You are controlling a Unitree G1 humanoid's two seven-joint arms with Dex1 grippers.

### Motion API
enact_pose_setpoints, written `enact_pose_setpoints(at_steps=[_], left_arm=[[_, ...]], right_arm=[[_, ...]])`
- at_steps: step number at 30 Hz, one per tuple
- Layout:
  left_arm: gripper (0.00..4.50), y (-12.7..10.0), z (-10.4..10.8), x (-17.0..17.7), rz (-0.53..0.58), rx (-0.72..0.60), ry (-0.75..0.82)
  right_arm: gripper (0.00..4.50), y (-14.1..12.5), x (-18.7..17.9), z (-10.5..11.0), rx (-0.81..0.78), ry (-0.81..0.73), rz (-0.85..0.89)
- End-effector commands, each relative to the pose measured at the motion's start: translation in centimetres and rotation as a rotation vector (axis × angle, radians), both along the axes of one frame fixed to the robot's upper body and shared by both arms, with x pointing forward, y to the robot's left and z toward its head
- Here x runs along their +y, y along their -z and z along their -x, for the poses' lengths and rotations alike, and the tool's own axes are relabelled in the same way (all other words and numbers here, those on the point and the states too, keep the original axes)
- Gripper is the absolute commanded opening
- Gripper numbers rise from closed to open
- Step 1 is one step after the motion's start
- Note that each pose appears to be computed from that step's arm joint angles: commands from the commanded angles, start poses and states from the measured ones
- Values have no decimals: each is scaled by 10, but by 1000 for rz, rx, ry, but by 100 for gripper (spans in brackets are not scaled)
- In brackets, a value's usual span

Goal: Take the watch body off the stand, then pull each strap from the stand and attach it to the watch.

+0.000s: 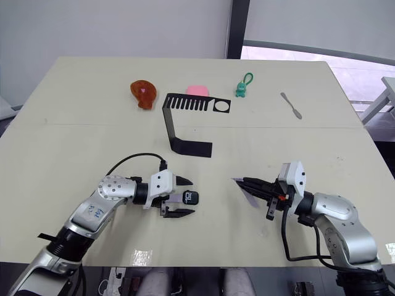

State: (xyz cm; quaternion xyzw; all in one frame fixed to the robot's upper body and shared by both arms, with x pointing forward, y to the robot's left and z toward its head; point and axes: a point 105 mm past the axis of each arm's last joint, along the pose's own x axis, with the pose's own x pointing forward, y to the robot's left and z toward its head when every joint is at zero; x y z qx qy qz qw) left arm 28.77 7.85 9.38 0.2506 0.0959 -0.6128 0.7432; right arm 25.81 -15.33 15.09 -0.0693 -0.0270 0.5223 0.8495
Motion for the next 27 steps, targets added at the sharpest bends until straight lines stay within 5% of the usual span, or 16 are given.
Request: enact_pose_setpoints(at_steps=[1, 8, 11, 16, 27], left_arm=[[447, 12, 5, 2, -22, 46, 9], [447, 14, 5, 1, -27, 58, 8], [367, 16, 5, 1, -30, 70, 4], [160, 28, 2, 5, -48, 105, -37], [161, 32, 2, 10, -46, 112, -53]], right_arm=[[0, -6, 5, 3, -24, -16, -7], [0, -3, 5, 3, -17, -16, -6], [0, -3, 5, 3, -15, -15, -6], [0, -2, 6, 3, -11, -16, -9], [0, -3, 7, 6, -7, -16, -11]])
